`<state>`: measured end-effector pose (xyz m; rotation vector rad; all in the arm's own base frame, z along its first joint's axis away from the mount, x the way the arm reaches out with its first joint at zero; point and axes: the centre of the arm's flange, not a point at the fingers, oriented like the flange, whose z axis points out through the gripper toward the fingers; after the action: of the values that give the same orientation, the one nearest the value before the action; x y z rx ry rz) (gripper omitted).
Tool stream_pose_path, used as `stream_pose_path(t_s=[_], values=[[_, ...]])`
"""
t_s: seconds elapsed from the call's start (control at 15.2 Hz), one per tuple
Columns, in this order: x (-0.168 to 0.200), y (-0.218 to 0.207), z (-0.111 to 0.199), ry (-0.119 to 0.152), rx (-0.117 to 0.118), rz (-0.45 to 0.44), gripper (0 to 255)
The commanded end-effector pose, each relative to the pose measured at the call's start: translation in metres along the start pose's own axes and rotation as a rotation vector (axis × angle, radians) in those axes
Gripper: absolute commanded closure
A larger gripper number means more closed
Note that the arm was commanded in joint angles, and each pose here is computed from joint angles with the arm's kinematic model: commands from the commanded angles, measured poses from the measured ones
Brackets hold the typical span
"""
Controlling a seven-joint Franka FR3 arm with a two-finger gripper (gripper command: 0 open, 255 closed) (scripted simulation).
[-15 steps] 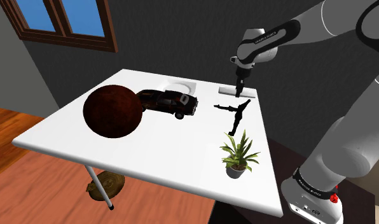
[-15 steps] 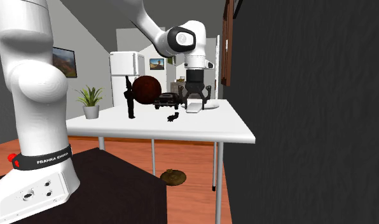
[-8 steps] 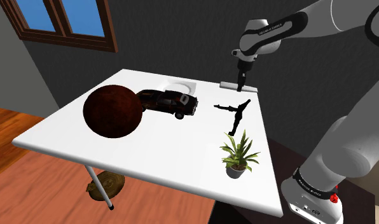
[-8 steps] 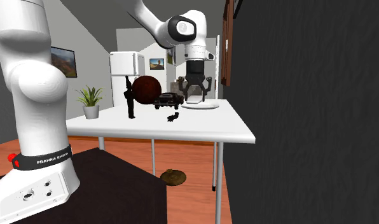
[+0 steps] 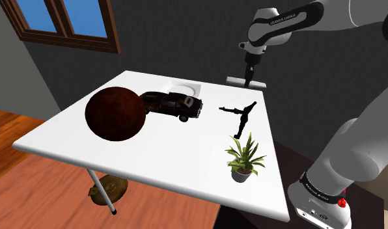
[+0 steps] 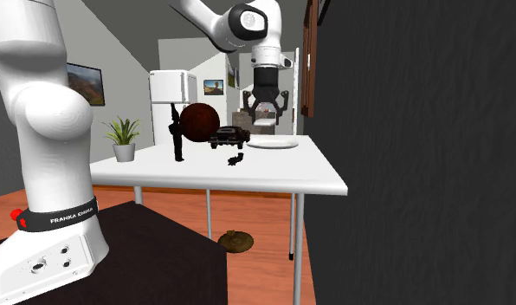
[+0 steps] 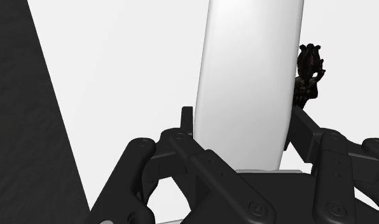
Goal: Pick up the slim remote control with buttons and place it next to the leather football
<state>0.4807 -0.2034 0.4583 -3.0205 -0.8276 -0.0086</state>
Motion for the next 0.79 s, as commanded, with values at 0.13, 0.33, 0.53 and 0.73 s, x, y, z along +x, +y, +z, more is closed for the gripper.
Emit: stream_pose_path(t_s=[0.13, 0.33, 0.53, 0.73], values=[[0.0, 0.0, -0.022, 0.0, 0.0, 0.0, 255], [0.001, 0.0, -0.038, 0.0, 0.0, 0.0, 255], [0.001, 0.0, -0.054, 0.0, 0.0, 0.0, 255], [0.001, 0.0, -0.07, 0.0, 0.0, 0.0, 255]])
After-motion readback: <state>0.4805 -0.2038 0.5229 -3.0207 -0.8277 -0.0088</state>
